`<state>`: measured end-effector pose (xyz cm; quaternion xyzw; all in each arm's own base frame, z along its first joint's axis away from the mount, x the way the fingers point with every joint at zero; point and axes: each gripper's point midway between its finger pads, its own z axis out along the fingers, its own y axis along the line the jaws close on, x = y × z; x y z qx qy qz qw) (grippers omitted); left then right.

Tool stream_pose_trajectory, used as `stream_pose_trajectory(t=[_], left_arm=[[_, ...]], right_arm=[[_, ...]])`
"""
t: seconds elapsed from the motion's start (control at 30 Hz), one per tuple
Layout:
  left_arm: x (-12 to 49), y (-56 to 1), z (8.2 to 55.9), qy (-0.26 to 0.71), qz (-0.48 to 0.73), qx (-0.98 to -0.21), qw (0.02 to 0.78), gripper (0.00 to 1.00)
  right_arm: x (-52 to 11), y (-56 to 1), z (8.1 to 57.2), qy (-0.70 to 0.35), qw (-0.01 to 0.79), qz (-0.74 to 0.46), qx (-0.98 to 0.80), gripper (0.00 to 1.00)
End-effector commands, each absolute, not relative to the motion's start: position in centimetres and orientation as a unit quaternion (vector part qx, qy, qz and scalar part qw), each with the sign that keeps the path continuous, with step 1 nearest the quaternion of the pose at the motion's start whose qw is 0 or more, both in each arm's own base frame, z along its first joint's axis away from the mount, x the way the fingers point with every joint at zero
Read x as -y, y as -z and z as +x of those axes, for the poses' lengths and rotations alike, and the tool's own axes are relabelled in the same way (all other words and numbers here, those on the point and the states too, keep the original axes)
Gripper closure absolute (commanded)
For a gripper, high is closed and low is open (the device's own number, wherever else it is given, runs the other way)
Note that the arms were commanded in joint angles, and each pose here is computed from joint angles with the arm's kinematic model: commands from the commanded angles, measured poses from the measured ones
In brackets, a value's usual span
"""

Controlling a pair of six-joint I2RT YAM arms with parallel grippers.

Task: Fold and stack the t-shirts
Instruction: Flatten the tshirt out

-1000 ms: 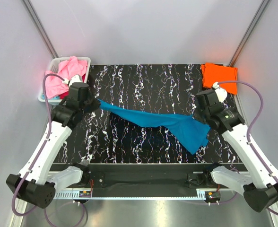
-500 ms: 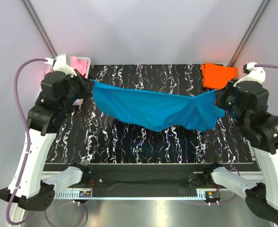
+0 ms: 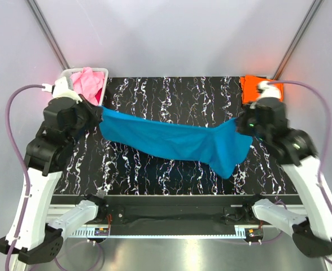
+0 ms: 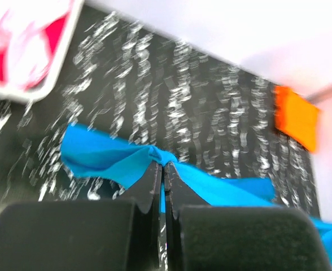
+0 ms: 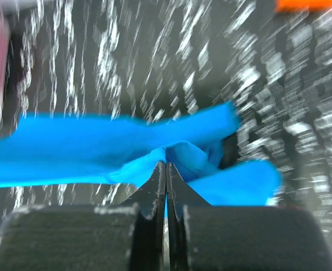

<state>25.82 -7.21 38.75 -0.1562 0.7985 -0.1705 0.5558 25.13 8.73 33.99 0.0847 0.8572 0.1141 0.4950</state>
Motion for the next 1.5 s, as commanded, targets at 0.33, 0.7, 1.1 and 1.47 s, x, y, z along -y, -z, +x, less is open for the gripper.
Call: stream_pose_trajectory(t=[0.33,0.7,1.1,1.47], left_arm=[[4.9,-30.3,27.1,0.08,-0.251,-0.835,0.484,1.0],[4.6,-30.4,27.4,0.067,-0.244,-0.836,0.487,1.0],[4.8,-29.6,27.4,0.067,-0.243,-0.841,0.478,1.0],[4.8,-29.1,27.4,0.064,-0.237,-0.846,0.473,1.0]], right_arm=[[-25.0,-14.3,28.8,-0.353,0.163,0.026,-0.921,1.0],[-20.5,-15.1,31.9,-0.224,0.271,0.059,-0.934,0.33],[-13.8,-11.4,31.0,-0.054,0.267,0.172,-0.947,0.45],[-13.1,-9.5,31.1,-0.146,0.262,0.219,-0.928,0.51]])
